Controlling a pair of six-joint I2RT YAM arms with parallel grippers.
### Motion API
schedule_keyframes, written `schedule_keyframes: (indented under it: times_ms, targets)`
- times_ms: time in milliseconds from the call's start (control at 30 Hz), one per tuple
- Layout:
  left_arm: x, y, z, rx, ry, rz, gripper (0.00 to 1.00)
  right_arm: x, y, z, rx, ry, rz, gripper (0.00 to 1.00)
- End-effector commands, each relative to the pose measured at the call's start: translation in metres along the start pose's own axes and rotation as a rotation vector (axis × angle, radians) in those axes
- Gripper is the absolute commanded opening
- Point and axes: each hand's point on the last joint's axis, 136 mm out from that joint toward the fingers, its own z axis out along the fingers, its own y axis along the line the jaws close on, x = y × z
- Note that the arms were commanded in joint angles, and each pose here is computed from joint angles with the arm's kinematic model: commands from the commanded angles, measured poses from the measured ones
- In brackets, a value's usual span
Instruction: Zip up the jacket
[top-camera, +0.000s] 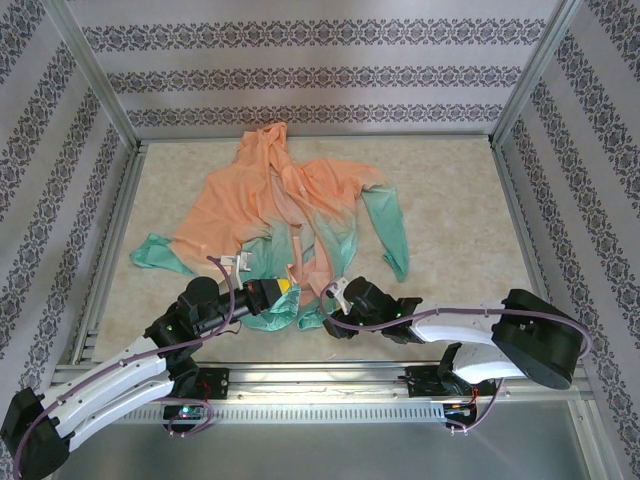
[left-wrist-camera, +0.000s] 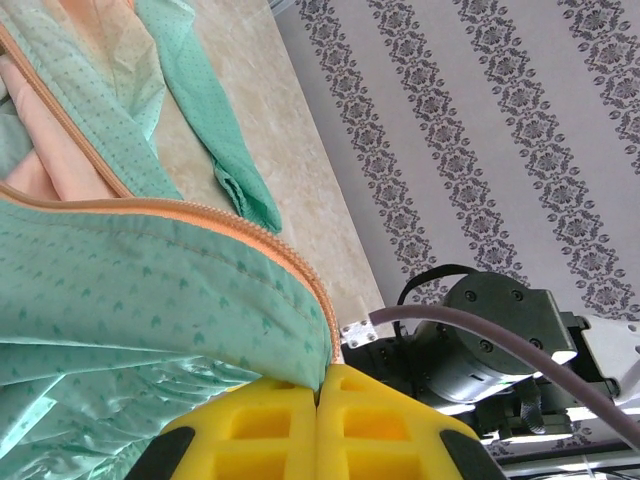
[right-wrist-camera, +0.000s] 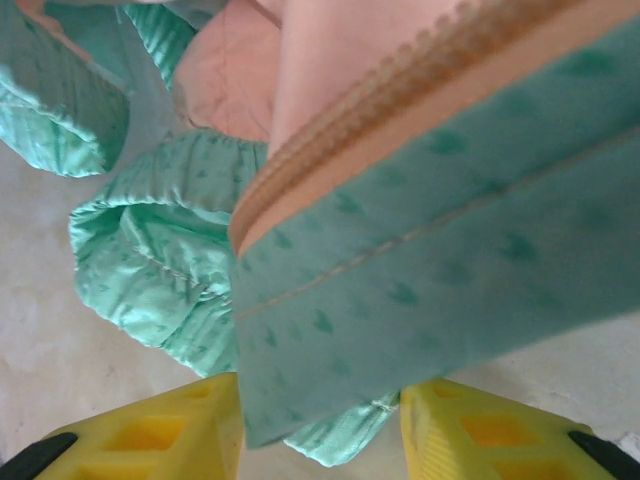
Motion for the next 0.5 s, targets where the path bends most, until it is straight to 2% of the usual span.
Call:
schedule_keyframes:
  times_ms: [0,467]
  targets:
    - [-0.002,0.006,0.000,-0.020,-0.015,0.018,0.00,-0.015,0.013,0.004,-0.042,-0.034,-0.049,0.42]
    - [-0.002,0.007,0.000,-0.024,-0.011,0.019,0.00,-0.029,0.018,-0.001,-0.052,-0.068,-0.083,0.42]
